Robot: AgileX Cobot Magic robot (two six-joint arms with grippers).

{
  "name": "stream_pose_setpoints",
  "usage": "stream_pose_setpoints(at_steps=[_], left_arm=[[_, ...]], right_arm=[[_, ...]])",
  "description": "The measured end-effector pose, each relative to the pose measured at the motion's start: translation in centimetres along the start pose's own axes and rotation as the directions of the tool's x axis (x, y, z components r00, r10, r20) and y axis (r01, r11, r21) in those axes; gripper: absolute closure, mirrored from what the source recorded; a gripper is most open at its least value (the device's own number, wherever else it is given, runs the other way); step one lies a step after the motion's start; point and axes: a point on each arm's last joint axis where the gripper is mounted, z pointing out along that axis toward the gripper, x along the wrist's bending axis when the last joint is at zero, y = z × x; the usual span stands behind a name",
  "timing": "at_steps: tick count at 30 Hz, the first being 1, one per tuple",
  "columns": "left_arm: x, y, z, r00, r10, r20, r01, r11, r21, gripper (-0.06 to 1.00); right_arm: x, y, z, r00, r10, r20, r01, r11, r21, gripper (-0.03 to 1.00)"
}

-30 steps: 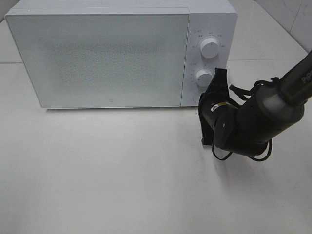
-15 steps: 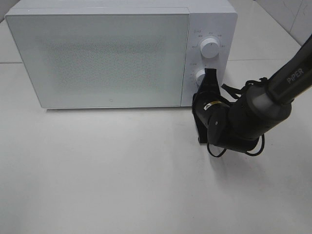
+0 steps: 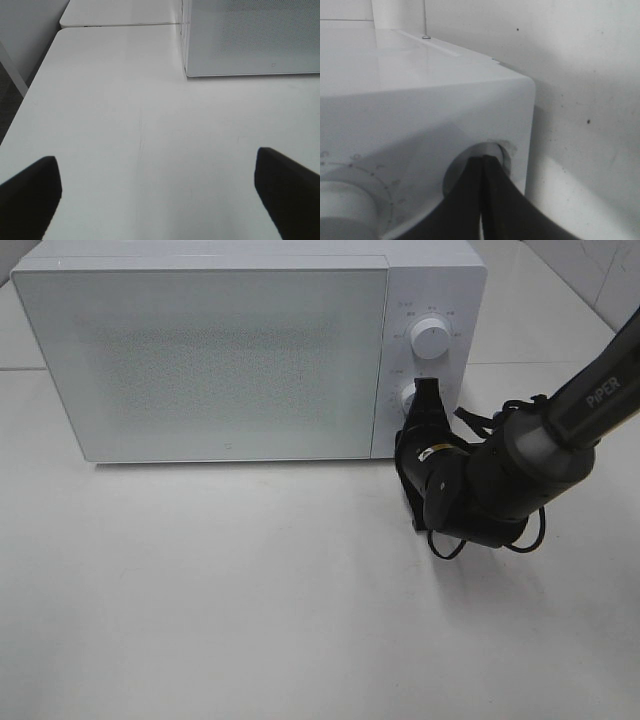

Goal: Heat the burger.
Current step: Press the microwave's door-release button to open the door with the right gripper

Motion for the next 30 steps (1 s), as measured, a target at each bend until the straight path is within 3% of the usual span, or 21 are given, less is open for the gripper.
stream_pose_setpoints(at_steps=[30], left_arm=[[0.00, 0.00, 0.00, 1.000, 0.000, 0.000, 0.000, 1.000, 0.000, -0.05]], right_arm=[[0.04, -0.13, 0.95, 0.999, 0.023, 0.041, -0.023, 1.000, -0.016, 0.96]])
